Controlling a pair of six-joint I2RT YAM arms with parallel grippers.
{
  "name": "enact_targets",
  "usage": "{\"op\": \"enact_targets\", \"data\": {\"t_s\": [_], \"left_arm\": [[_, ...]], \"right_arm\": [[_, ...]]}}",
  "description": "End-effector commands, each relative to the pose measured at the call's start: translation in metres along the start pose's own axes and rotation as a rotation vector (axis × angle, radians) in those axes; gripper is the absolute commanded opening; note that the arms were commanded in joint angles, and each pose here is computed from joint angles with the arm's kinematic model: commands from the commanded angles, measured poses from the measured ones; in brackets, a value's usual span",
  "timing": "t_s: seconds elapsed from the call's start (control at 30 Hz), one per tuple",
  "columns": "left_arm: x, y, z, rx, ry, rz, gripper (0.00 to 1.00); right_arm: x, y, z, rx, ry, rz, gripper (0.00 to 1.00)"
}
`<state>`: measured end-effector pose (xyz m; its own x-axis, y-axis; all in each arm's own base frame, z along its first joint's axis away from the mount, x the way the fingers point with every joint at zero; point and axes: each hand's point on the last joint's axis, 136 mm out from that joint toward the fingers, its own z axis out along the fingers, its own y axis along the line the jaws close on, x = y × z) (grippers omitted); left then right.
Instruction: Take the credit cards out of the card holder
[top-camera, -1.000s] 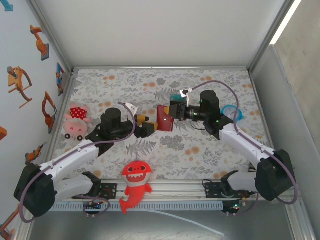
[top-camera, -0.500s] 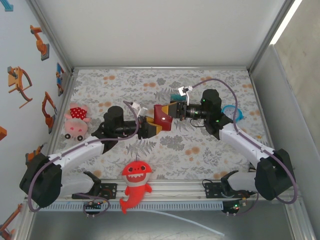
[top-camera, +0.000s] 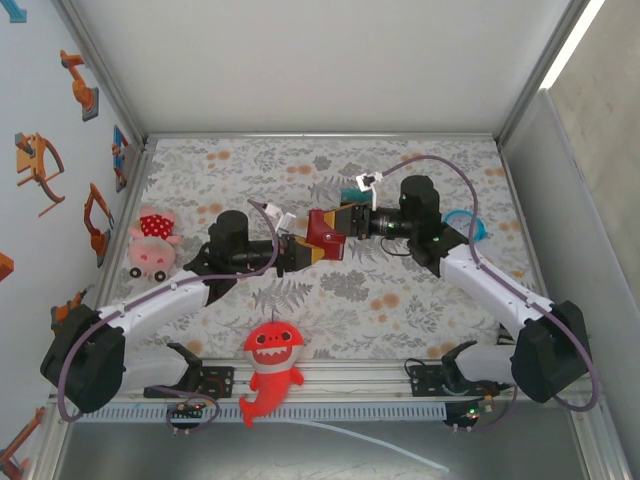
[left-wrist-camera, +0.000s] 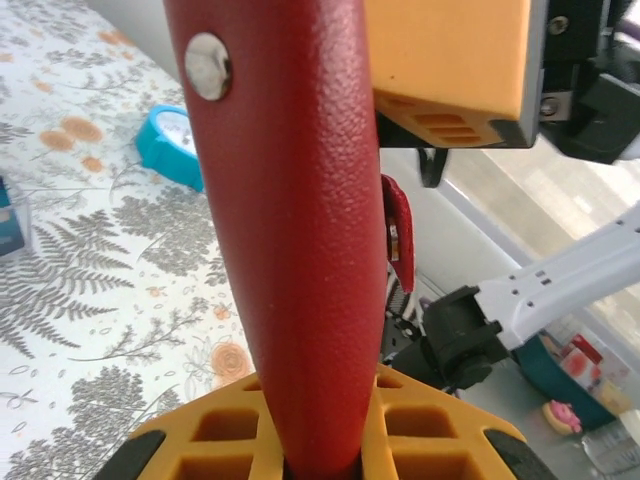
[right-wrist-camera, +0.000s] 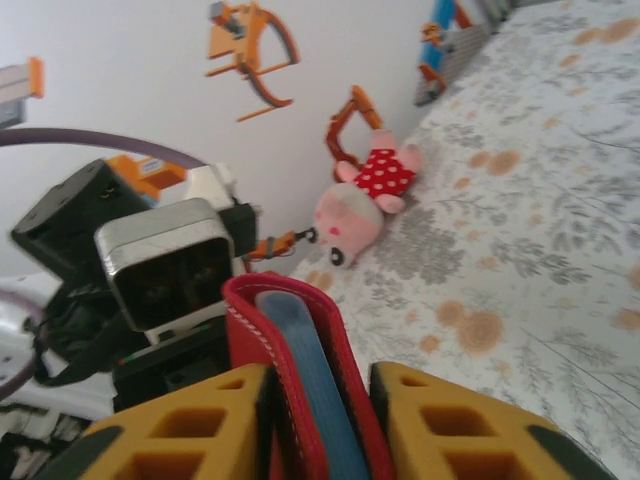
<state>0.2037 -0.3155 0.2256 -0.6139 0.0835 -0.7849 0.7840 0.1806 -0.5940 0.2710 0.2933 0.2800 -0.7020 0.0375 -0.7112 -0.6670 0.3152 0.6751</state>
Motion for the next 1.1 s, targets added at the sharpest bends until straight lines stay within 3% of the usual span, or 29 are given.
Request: {"op": "enact_targets", "data": {"t_s": [0.0,0.1,0.27,0.4,1.07], "left_arm": [[-0.009,0.020,-0.001,-0.128,-0.003,0.046,0.00],[-0.007,0.042,-0.005,-0.254,-0.005,0.034,0.00],[-0.012,0.067,-0.013,-0.405,-0.047,0.037,0.00],[-0.017,0.076,-0.013,-0.439,-0.076,0.043,0.00],[-0.014,0.086,-0.003,-0.433,-0.080,0.005,0.00]], "right_arm": [[-0.006,-0.042,-0.018,0.287,-0.046,0.014,0.41],[-0.004,-0.059,-0.028,0.402,-0.075,0.045,0.50],[0.005,-0.078,-0.040,0.562,-0.081,0.088,0.50],[0.015,-0.076,-0.033,0.626,-0.052,0.074,0.50],[0.027,-0.056,0.052,0.583,0.100,0.042,0.48]]}}
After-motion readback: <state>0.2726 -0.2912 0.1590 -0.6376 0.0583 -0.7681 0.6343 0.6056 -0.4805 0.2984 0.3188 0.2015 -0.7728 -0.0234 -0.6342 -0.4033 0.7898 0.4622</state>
